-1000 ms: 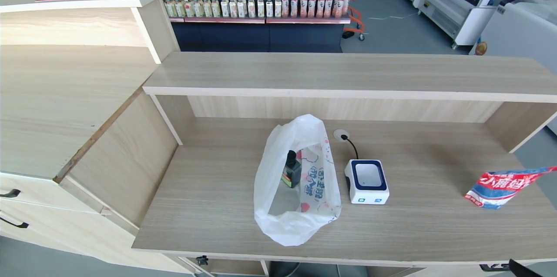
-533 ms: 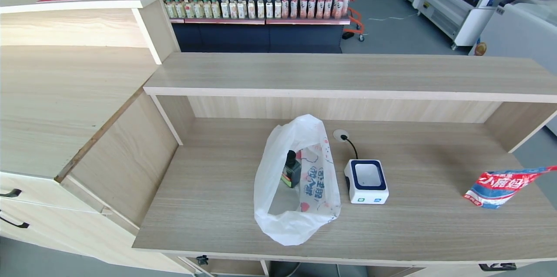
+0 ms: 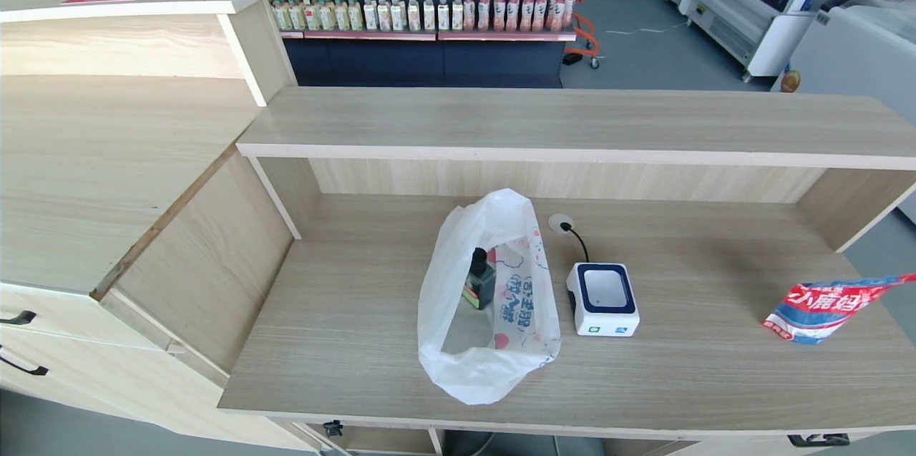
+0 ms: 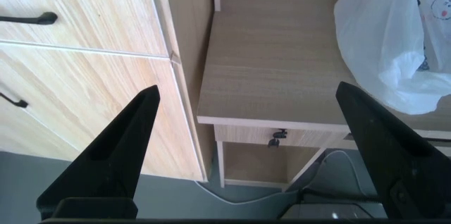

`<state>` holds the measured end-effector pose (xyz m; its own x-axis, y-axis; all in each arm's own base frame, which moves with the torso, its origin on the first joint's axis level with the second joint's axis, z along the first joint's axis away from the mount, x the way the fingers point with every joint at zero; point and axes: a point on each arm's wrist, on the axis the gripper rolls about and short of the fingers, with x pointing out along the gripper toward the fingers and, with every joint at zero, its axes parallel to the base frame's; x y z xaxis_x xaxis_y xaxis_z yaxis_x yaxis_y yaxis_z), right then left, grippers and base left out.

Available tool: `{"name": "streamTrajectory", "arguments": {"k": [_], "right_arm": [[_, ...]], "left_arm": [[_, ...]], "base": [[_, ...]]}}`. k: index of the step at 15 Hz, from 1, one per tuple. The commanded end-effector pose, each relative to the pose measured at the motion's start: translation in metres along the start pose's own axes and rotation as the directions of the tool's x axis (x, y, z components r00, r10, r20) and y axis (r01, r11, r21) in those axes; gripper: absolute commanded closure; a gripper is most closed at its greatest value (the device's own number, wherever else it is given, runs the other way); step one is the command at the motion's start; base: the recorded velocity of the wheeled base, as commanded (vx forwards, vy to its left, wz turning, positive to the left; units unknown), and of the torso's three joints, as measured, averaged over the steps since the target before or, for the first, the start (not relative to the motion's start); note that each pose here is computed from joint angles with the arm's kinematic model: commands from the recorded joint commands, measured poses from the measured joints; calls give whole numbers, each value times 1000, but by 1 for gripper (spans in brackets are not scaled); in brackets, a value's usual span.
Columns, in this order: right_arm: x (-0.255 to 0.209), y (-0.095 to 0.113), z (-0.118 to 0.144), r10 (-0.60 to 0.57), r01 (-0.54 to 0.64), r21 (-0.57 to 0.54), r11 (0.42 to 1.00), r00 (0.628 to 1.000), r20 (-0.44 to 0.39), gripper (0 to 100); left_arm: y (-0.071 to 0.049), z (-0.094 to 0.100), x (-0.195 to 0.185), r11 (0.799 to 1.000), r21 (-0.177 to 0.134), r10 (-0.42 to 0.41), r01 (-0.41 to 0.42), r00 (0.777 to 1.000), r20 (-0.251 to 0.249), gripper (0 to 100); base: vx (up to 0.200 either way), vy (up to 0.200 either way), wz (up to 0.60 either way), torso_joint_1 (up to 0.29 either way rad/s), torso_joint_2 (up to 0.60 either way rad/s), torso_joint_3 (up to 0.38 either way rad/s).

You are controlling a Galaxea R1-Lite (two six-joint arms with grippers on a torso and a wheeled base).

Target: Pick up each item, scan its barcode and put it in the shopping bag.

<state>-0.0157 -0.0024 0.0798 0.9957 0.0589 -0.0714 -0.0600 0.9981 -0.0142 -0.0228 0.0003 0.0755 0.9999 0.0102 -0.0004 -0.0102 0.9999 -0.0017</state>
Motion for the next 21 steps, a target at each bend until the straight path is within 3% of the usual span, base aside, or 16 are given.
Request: {"name": "streamTrajectory", "arguments": {"k": [1,21], "right_arm": [[1,0,-1,2,-2,-1,1000,1000,-10,0],[1,0,-1,1,-1,3,1000,1000,-11,0]], "left_arm": [[0,0,0,1000,-1,1,-1,1000,0,0],[0,0,0,1000,2,2,-2,1000,0,0]], "base": [[0,-200,0,-2,-2,2],[0,-200,0,2,1,2]]}}
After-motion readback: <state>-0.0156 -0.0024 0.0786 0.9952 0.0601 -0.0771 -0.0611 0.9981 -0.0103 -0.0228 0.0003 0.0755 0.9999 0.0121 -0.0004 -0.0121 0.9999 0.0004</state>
